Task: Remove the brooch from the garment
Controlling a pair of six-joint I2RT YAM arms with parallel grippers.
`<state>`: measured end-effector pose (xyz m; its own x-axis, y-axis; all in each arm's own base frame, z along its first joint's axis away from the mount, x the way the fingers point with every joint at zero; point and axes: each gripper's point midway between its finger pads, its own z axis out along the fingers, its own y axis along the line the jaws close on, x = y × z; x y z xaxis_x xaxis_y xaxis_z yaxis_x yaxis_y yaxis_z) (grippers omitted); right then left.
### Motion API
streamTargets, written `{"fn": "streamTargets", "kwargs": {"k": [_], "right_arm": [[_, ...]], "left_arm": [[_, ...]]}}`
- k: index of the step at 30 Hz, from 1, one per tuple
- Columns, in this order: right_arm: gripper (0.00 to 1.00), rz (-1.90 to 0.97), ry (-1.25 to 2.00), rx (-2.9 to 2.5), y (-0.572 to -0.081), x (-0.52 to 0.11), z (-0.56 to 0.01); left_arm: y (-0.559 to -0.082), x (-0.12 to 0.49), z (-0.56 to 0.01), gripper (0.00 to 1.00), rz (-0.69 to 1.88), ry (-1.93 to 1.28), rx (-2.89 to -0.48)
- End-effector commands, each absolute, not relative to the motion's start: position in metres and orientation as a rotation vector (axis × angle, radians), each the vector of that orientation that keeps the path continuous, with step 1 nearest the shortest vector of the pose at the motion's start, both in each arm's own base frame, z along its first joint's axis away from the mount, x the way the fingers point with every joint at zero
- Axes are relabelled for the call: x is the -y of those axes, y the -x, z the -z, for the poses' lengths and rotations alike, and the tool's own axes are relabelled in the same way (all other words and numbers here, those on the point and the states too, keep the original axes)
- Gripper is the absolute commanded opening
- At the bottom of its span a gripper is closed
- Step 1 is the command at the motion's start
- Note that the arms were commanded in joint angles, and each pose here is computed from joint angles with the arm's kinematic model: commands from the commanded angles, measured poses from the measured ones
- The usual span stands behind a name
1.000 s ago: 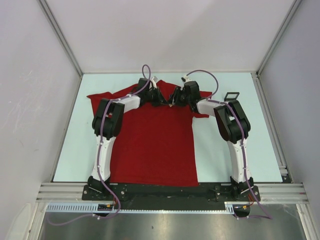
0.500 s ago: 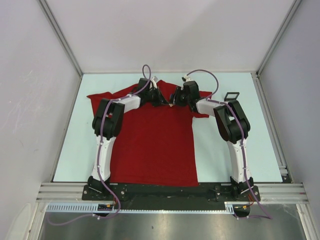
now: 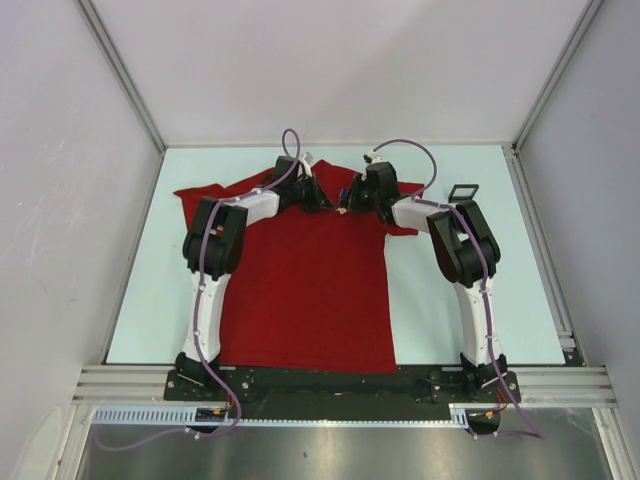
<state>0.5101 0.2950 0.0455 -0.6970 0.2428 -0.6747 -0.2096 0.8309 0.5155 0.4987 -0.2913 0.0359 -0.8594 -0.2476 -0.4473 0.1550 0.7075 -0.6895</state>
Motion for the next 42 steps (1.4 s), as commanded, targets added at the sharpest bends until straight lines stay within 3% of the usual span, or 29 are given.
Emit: {"fn": "streamTargets", "kwargs": {"k": [1,6,20,42], "right_arm": [[0.13,-0.735,-0.022,-2.198,-0.518,-0.294,-0.055],[0.0,-0.74,0.001,-2.195,-0.519,-0.292,-0.055],[0.0,-0.833,0.092,-2.163,-0.517,-0.297,-0.05],[0.0,-0.941,0.176,-2.112,-0.512,-0.305,-0.06]], "left_arm": [[-0.511,0.288,-0.072,0.07,1.024,0.029,-2.305],[-0.514,0.291,-0.079,0.11,1.043,0.012,-2.282],[-0.514,0.304,-0.076,0.22,1.088,-0.072,-2.297],[-0.51,0.306,-0.062,0.16,1.076,-0.1,-2.358]]}}
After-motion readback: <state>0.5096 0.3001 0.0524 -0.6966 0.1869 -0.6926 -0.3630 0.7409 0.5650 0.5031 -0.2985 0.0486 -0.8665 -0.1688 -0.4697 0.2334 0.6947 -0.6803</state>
